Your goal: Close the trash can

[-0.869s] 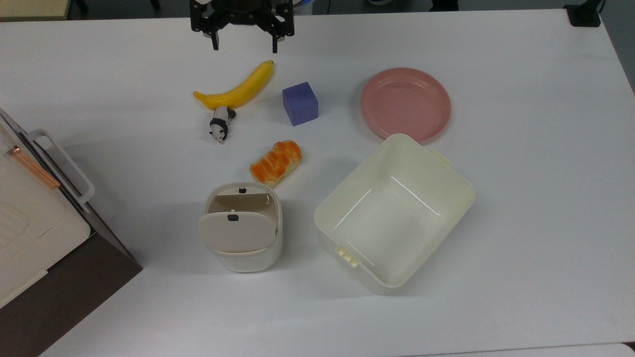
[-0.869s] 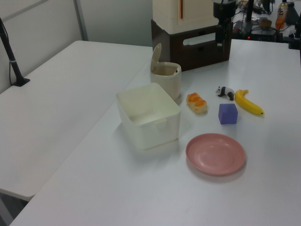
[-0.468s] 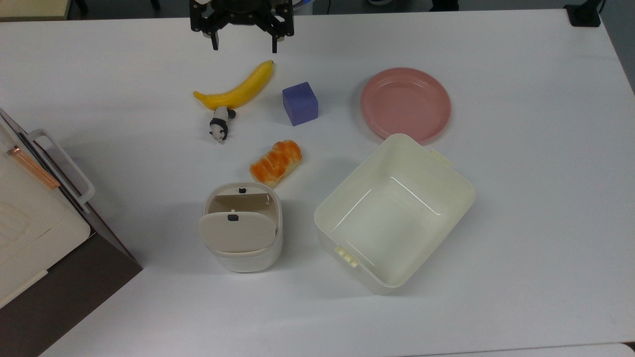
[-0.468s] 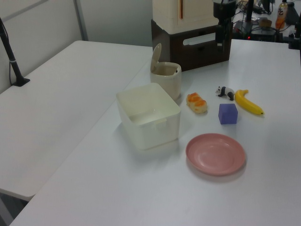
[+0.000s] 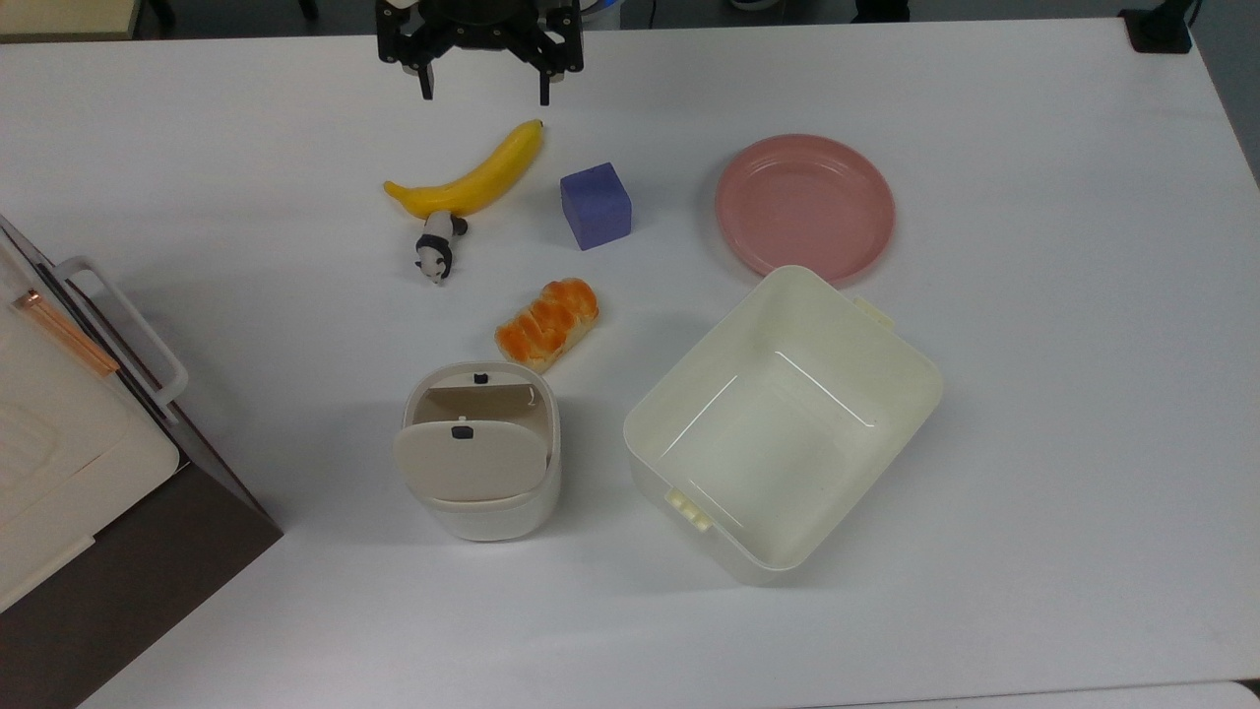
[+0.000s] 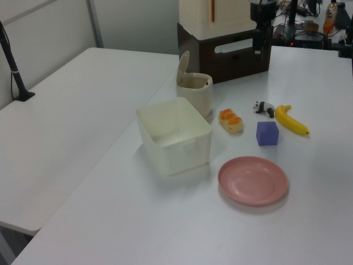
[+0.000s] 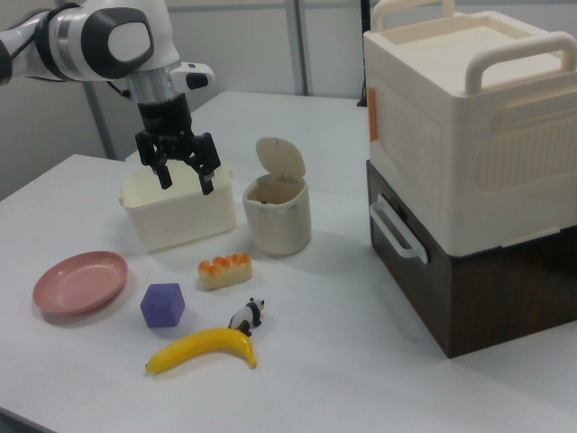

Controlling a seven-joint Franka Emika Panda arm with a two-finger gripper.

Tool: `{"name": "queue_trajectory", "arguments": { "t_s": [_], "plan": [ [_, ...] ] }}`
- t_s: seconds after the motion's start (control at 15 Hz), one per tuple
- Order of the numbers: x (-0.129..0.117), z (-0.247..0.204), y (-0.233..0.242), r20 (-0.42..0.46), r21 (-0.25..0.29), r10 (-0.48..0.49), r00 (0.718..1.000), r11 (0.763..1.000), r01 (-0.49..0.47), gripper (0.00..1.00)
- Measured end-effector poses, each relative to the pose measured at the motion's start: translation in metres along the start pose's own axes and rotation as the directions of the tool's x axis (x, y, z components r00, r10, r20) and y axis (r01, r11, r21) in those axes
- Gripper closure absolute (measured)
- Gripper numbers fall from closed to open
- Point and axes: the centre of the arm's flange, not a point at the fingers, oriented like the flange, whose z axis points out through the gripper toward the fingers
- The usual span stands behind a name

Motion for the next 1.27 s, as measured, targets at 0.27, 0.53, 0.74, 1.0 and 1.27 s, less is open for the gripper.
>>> {"name": "queue_trajectory", "arguments": {
  "t_s": [0.27,0.53,0.74,1.0,1.27],
  "plan": [
    [0.0000,0.0000,0.0000,0.000,0.000,0.000,1.000,1.000,0.000,0.05],
    [0.0000,0.0000,-0.0007,0.000,0.000,-0.003,1.000,1.000,0.003,0.35],
    [0.0000,-0.0001,-0.0013,0.000,0.000,-0.020,1.000,1.000,0.020,0.69],
    [0.0001,-0.0001,-0.0019,0.000,0.000,-0.055,0.999,0.999,0.055,0.99],
    [0.0001,-0.0001,-0.0019,0.000,0.000,-0.063,0.998,0.998,0.063,0.99]
  ]
}}
